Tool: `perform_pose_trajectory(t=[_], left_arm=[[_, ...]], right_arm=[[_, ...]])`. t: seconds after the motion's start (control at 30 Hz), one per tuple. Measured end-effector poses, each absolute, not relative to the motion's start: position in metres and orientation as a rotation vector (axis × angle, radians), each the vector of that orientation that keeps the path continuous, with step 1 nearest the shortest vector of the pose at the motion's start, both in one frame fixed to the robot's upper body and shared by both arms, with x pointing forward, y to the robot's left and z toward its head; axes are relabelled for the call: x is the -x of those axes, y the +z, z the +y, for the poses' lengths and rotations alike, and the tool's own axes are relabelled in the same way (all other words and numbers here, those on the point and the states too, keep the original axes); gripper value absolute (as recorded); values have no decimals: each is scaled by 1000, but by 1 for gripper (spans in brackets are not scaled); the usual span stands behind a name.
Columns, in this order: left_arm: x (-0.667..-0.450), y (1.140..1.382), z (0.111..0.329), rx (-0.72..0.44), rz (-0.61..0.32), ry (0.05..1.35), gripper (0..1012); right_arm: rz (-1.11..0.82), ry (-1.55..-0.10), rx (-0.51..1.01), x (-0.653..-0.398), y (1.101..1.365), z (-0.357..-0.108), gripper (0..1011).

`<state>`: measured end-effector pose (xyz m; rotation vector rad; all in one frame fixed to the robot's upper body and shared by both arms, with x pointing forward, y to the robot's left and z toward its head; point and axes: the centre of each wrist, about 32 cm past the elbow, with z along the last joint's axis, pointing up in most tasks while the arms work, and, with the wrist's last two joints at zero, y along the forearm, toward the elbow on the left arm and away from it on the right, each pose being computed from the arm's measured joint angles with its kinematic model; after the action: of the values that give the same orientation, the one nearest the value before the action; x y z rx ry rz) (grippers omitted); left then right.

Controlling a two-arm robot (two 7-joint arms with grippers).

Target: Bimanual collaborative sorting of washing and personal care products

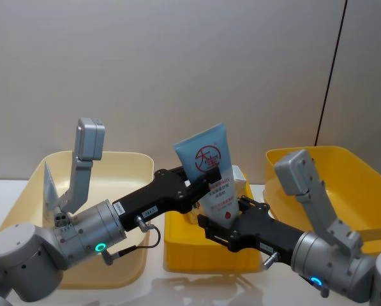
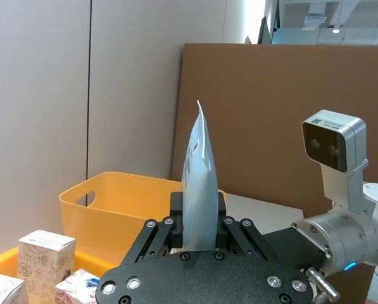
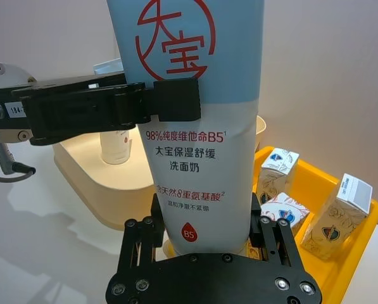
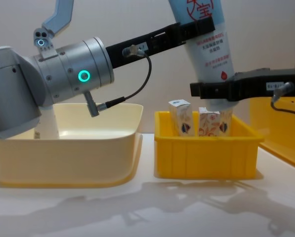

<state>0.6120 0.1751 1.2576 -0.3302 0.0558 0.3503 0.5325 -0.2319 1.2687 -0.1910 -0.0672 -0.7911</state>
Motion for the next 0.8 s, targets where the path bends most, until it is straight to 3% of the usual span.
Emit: perform_pose_trajectory(t=[0.07, 0.1, 0.37, 0.73, 0.8], left_arm=[[-612, 1258, 175, 330, 56, 350, 255], [-612, 1258, 175, 330, 56, 350, 255], [-612, 1258, 175, 330, 56, 350, 310], [-612, 1258, 175, 330, 56, 350, 700], [-612, 1258, 175, 330, 56, 350, 715]], right_arm=[[-68, -791, 193, -533, 1269, -232, 731], [-69, -791, 194, -533, 1269, -232, 676], [-72, -787, 201, -534, 1269, -231, 662], [-72, -797, 201, -534, 1269, -231, 662], [-71, -809, 197, -534, 1269, -232, 662]])
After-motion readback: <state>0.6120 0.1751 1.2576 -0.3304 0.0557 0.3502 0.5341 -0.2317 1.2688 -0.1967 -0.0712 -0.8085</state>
